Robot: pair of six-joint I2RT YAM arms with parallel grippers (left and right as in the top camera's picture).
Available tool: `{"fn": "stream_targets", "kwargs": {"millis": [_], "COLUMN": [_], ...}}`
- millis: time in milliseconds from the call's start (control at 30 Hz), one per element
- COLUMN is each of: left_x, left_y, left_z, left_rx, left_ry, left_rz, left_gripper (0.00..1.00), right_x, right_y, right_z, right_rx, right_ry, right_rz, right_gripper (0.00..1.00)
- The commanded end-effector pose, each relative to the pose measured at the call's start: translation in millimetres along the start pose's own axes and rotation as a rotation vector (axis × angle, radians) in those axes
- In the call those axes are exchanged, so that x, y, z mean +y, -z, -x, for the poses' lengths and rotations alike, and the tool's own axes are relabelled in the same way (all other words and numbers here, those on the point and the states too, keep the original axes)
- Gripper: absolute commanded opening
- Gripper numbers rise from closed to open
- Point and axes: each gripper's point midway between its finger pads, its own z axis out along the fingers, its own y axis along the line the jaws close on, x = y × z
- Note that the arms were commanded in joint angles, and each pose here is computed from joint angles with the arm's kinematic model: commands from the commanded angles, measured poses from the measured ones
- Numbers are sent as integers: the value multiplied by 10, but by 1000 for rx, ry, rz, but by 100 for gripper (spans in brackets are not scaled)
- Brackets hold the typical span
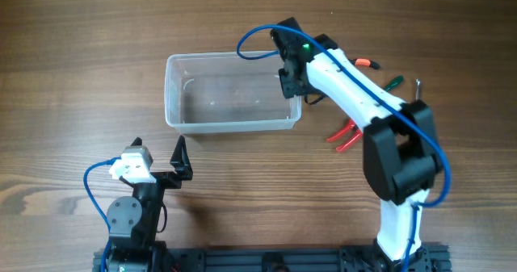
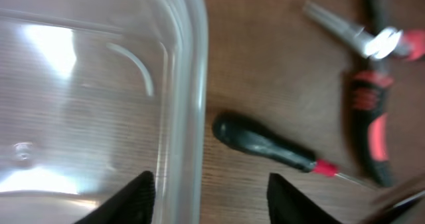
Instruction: Pack container
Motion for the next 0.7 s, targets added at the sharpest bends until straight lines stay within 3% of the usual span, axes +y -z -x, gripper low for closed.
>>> {"fn": "stream_targets", "kwargs": {"millis": [0,33,133,267,367,433,500,667], "left_x": [23,23,23,22,23,23,23,23], "left_y": [-3,-3,-3,-3,-3,-3,-3,-3], "left_z": [-13,-13,-13,-14,-13,-15,-15,-13], "left_rx": [1,1,1,1,1,2,2,1], "left_ry": [10,10,10,10,10,10,10,10], "left_rz": [9,9,9,9,9,9,9,9], "left_gripper": [100,100,100,100,100,100,100,100], "right_x": [-90,-158,-532,-1303,-1924,-2060,-1988,-1672], "right_y": [1110,1373,2008,2242,1944,1695,1427,912], "right_z": [508,577,676,489,-6,-317,-560,-1093], "right_rx": [-309,-378,-541,-553,-361,-213,-66,175], "right_ry": [20,-4,-125,-411,-745,-874,-911,-1015], "right_rz": [76,90,94,43,-21,-3,77,110], "right_gripper": [70,81,95,98,98,96,91,91]}}
